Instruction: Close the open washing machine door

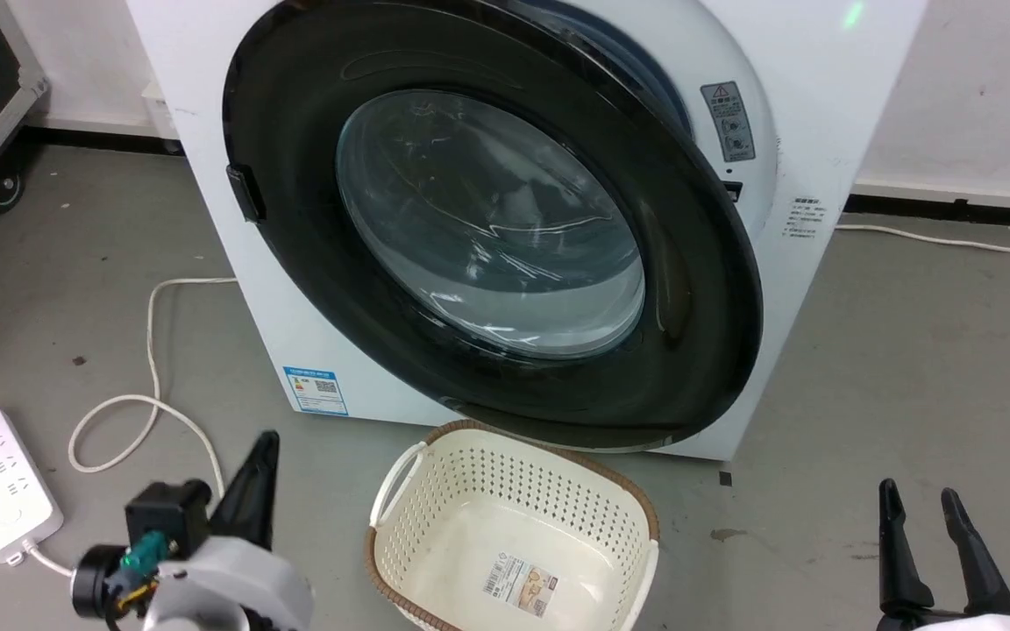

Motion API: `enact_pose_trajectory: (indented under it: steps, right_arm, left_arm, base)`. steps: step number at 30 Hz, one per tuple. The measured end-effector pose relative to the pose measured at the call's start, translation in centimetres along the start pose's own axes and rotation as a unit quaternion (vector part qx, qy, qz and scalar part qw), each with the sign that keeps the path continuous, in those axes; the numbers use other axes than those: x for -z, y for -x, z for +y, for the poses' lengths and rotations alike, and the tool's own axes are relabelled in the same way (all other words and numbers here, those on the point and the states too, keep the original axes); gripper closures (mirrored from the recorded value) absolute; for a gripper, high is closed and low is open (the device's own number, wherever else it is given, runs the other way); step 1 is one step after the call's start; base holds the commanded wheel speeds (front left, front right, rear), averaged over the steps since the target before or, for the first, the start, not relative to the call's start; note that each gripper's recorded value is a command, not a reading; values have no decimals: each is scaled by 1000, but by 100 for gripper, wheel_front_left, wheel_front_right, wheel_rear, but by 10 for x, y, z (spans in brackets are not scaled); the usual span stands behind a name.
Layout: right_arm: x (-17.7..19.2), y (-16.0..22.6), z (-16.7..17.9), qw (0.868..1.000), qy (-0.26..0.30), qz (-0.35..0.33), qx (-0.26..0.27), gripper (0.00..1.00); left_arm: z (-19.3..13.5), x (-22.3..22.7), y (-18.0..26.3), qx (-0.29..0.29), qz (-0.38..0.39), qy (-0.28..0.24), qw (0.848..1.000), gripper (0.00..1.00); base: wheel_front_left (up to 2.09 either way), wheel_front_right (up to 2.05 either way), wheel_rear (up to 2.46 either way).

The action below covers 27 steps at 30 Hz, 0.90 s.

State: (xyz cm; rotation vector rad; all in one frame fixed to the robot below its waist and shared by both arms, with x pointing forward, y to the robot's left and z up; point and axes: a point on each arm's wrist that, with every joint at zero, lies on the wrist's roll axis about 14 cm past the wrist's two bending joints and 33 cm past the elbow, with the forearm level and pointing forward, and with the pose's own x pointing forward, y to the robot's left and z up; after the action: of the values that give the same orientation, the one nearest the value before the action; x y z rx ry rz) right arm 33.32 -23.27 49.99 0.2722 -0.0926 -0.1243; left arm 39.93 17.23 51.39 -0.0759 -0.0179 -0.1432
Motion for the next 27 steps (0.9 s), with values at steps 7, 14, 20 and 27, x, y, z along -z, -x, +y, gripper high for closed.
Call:
enact_pose_trajectory:
  steps: [7, 14, 20, 27]
  right_arm:
    - [2, -1, 3, 1000, 0, 3, -5, 0]
    - [-4, -2, 1, 1000, 28, -4, -6, 100]
    - [-14, -26, 57, 994, 63, -18, -91, 100]
    - [14, -54, 111, 982, 75, 48, -164, 100]
  left_arm:
    - [-3, -2, 7, 0, -7, 10, 1000, 0]
    - [-2, -23, 8, -5, -42, 2, 999, 0]
    - [0, -30, 11, -13, -57, -1, 998, 0]
    - [0, -27, 10, -18, -56, 6, 998, 0]
  base:
    - [0, 0, 0]
    - [0, 0, 0]
    - [0, 0, 0]
    - [0, 0, 0]
